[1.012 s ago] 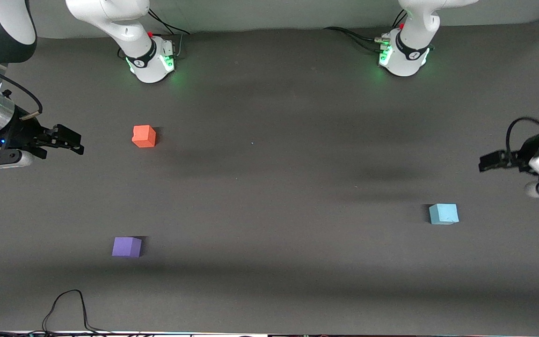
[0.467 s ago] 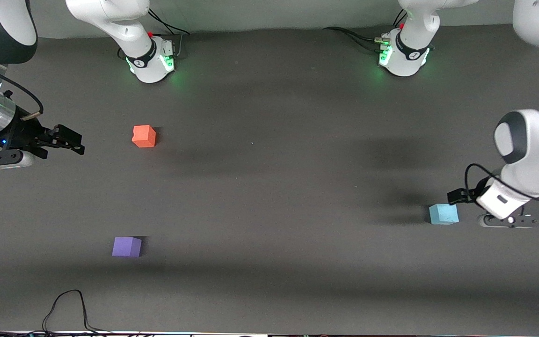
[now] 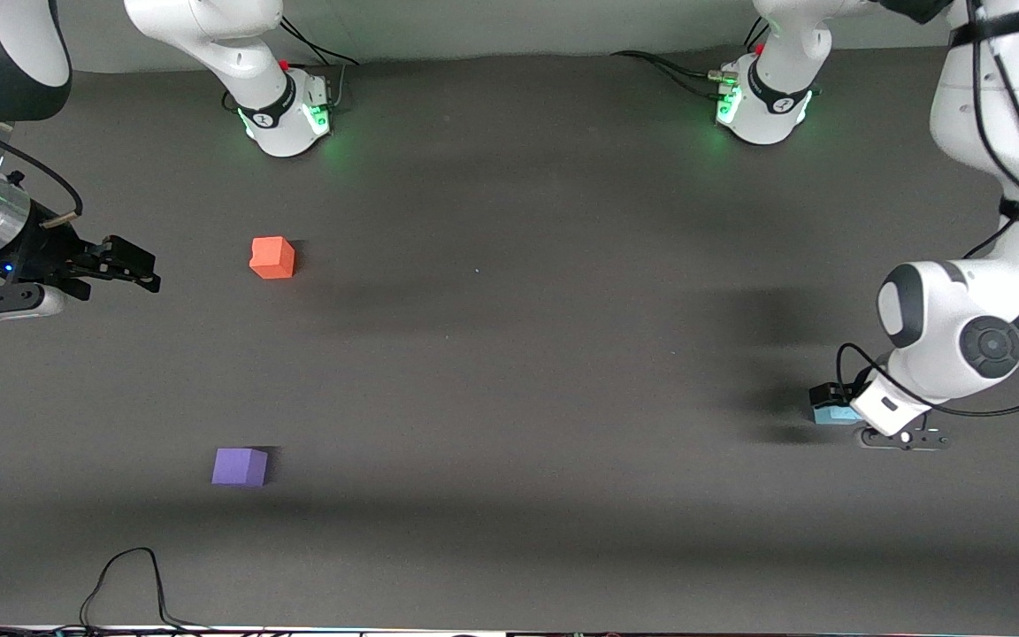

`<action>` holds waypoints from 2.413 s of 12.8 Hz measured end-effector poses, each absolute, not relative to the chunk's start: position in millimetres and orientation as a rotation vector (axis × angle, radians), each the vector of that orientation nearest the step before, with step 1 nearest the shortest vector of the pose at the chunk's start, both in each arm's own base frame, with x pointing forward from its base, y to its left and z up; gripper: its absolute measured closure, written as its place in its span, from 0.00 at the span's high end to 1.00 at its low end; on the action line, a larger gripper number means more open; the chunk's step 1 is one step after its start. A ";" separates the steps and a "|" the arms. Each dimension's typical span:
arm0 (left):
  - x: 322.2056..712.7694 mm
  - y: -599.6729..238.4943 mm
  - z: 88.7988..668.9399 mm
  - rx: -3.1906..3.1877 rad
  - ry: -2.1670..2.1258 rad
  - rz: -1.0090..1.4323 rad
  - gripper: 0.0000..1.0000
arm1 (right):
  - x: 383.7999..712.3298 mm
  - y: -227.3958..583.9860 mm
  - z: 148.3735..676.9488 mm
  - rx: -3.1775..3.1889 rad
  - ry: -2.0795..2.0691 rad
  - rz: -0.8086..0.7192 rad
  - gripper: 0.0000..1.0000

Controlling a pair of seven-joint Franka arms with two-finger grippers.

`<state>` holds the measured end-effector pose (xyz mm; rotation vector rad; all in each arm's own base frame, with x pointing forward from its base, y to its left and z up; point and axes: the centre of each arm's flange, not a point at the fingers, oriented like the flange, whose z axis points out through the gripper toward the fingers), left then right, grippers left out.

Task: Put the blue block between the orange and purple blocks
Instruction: 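Move the left gripper down over the light blue block, then close the left gripper on the light blue block, then carry the blue block with the left gripper toward the table middle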

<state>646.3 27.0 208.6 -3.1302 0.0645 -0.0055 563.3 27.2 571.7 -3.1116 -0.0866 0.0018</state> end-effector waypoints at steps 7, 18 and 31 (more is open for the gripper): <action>646.9 26.9 199.0 -3.131 0.065 0.000 0.60 | 563.3 27.2 571.6 -3.112 -0.087 0.002 1.00; 654.9 -181.7 367.4 -3.107 -0.135 0.128 0.59 | 563.2 27.1 571.5 -3.112 -0.086 0.003 1.00; 446.4 -609.8 255.1 -3.178 -0.013 -0.001 0.59 | 563.0 27.1 569.3 -3.112 -0.086 0.009 1.00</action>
